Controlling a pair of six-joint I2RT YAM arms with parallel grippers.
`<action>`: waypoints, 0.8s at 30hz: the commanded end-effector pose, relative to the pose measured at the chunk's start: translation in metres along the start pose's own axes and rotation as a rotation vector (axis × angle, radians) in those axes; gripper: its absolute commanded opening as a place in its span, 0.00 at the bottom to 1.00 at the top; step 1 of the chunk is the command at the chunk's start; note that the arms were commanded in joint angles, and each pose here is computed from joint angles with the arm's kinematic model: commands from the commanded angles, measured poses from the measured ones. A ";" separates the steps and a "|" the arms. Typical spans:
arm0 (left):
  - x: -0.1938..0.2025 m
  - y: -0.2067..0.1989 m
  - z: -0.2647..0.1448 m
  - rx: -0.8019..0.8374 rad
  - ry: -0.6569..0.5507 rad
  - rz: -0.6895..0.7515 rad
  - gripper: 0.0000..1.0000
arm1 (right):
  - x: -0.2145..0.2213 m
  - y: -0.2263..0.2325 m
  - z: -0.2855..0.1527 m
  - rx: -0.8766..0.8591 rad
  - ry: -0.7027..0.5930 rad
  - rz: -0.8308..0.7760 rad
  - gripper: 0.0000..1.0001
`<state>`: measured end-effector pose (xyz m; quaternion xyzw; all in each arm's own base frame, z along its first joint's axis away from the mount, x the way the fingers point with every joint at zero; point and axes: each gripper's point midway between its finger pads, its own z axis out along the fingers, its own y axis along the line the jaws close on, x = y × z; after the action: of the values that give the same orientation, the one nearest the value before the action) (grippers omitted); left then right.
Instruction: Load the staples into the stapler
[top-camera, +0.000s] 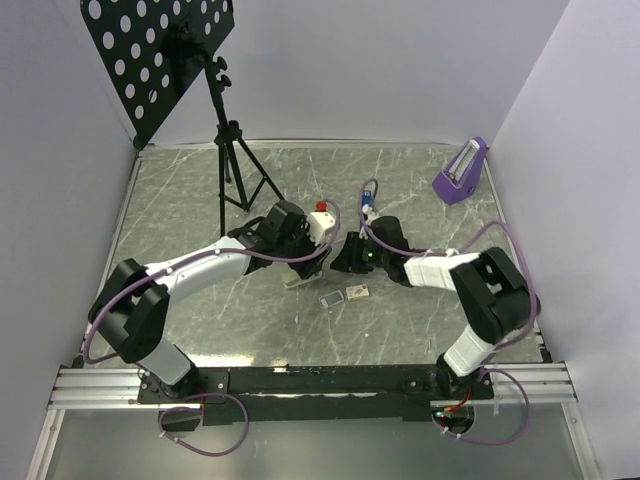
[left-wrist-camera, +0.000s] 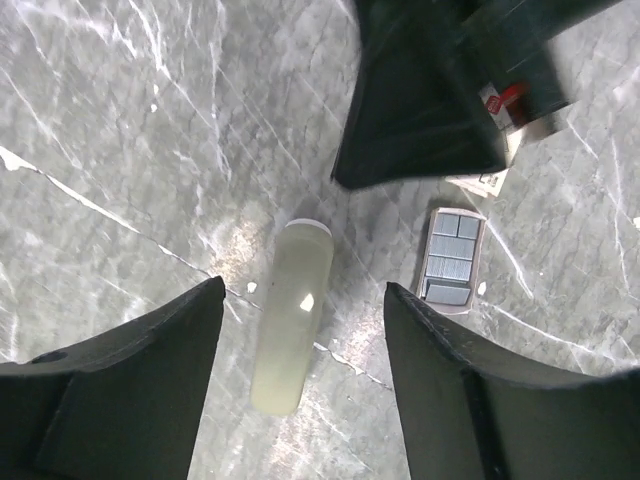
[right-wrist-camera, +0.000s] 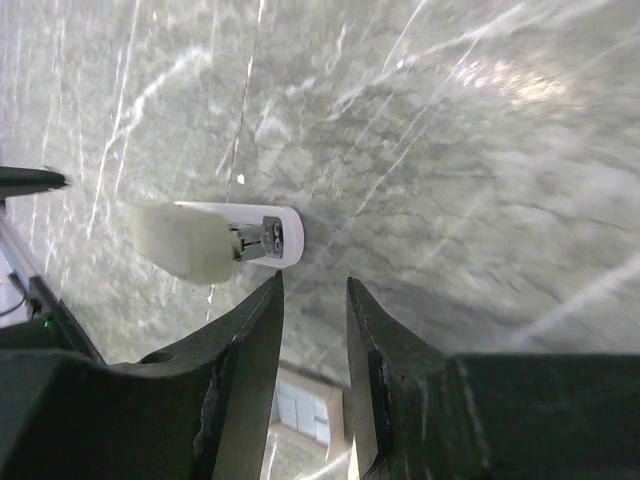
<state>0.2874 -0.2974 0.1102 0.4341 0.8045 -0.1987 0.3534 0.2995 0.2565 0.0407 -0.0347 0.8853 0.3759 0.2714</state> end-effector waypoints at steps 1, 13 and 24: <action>0.002 0.005 0.003 -0.024 0.001 -0.043 0.68 | -0.023 -0.005 -0.027 0.104 -0.110 -0.054 0.40; 0.016 0.011 0.024 -0.031 0.116 -0.032 0.63 | -0.031 -0.010 -0.051 0.168 -0.191 -0.072 0.40; 0.023 0.013 0.038 -0.025 0.168 -0.007 0.50 | -0.028 -0.011 -0.047 0.151 -0.178 -0.058 0.40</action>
<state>0.2953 -0.2936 0.0600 0.4329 0.8420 -0.1595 0.2795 0.3017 0.2135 0.0735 -0.0067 0.8867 0.2987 0.3527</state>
